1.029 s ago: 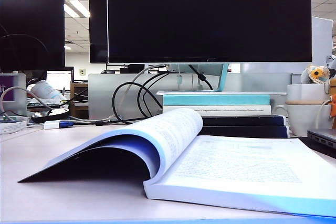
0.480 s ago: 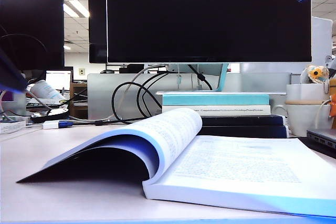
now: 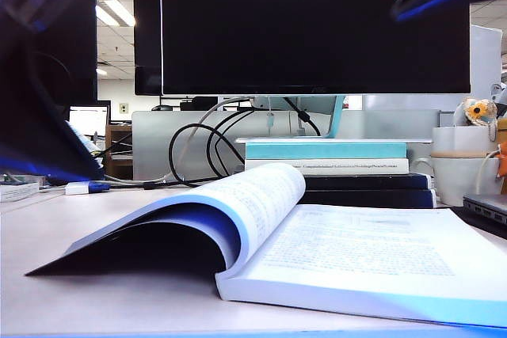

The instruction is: Close the book.

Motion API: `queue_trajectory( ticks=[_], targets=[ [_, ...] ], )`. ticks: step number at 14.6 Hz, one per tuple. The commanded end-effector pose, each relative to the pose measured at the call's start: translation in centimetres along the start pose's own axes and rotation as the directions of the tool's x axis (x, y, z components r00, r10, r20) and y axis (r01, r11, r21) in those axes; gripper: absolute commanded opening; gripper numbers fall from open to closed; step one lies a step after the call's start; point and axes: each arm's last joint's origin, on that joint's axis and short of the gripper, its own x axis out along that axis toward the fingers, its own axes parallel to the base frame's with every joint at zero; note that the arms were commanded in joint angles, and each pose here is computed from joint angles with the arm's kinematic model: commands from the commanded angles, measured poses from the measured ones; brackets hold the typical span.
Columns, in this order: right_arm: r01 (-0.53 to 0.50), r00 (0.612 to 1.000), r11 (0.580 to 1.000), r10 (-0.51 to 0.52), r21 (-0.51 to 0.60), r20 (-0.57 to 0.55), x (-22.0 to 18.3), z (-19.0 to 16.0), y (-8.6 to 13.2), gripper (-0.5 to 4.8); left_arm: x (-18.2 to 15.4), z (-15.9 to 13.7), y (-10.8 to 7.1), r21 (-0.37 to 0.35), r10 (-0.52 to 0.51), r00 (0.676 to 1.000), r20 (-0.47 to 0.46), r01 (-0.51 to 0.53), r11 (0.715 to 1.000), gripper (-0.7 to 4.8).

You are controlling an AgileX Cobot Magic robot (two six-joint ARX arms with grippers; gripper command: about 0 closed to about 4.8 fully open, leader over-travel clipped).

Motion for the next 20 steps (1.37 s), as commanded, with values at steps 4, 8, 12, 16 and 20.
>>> queue_trajectory(
  ticks=[4, 8, 12, 16, 20],
  targets=[
    [0.015, 1.0, 0.999, -0.015, -0.051, 0.016, 1.5, 0.7, 0.2, -0.02, 3.7, -0.1, -0.7, 0.017, -0.081, 0.995, -0.057, 0.082, 0.996, -0.06],
    [0.019, 1.0, 0.999, -0.018, -0.05, 0.015, 1.5, 0.7, 0.2, -0.01, 7.0, -0.7, -0.2, 0.056, 0.075, 0.997, -0.005, -0.074, 0.996, -0.06],
    [0.018, 1.0, 0.999, -0.018, -0.049, 0.013, 1.5, 0.7, 0.2, -0.02, 8.2, 0.3, -0.3, 0.073, 0.14, 0.973, 0.186, -0.155, 0.985, -0.06],
    [0.019, 1.0, 0.999, -0.018, -0.049, 0.013, 1.5, 0.7, 0.2, -0.02, 7.9, 2.0, -1.2, 0.097, 0.03, 0.944, 0.328, -0.066, 0.993, -0.06],
    [0.019, 1.0, 0.999, -0.018, -0.047, 0.01, 1.5, 0.7, 0.2, -0.01, 7.2, 4.0, -2.6, 0.17, -0.194, 0.91, 0.366, 0.139, 0.975, -0.06]
  ],
)
